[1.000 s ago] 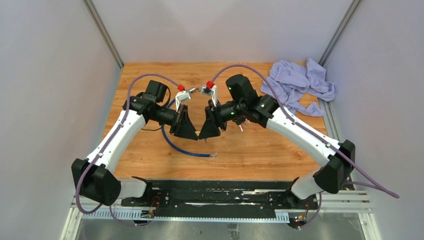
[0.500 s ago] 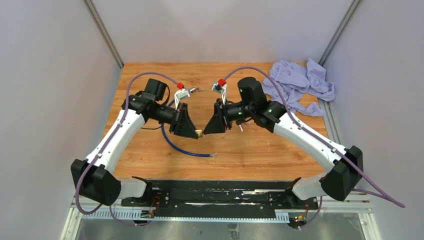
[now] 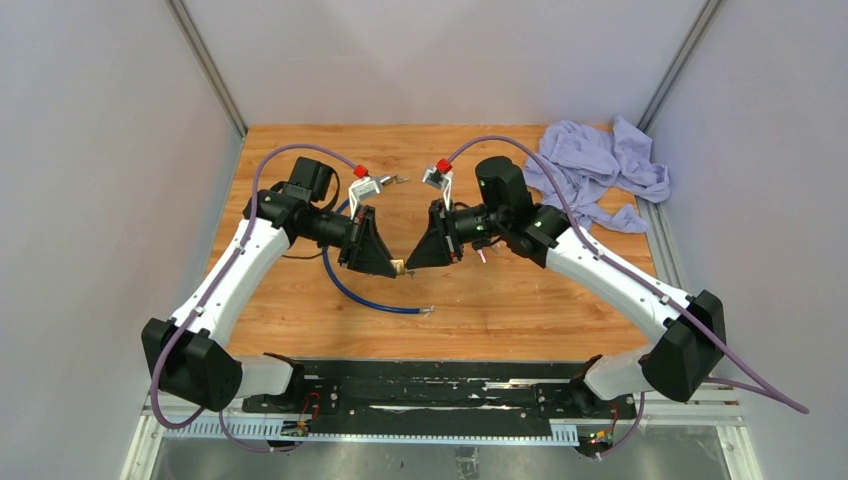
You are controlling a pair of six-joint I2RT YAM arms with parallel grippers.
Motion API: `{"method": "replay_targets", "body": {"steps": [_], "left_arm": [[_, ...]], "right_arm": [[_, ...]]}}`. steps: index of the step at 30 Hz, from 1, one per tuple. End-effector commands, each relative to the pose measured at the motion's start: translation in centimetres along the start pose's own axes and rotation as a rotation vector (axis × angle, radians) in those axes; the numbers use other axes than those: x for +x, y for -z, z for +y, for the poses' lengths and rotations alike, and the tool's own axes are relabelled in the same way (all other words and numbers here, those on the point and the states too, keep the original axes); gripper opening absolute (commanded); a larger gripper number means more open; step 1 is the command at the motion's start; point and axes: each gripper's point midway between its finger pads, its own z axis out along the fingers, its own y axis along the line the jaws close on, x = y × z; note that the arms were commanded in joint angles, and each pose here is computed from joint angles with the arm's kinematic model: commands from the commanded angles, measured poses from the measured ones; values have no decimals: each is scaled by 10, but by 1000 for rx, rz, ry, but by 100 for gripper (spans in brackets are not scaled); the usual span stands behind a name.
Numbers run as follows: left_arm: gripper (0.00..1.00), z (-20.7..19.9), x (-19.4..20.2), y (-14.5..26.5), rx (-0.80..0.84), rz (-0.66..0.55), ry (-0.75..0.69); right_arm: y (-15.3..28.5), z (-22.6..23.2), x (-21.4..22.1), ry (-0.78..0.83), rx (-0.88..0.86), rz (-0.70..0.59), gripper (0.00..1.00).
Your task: Unlock with the key
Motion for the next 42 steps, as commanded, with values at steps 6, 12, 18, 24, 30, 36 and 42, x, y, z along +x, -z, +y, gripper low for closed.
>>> {"method": "replay_targets", "body": {"steps": [6,12,18,24,30,36,42], "left_arm": [[0,-19,-12,2,44,-30,-71],[0,-10,-16,8,-67,-10,-203],[0,-8,-30,17,-155,-3,-343],[0,-7,-27,16,-153,-1,-346],[0,-12,-21,15,-125,-6,-351],[0,-26,-22,11,-25,-40,-266],[0,-36,-23,10,47,-62,-192]], "right_arm": [[-2,-3,-4,-46,3,-29,1],[-10,1,-5,-178,-52,-44,1],[-12,-7,-2,-308,-5,-59,1],[-15,4,-8,-385,-92,-79,1],[-12,18,-15,-400,-159,-95,4],[1,19,-14,-326,-136,-109,45],[18,20,-17,-257,-109,-135,50]]}}
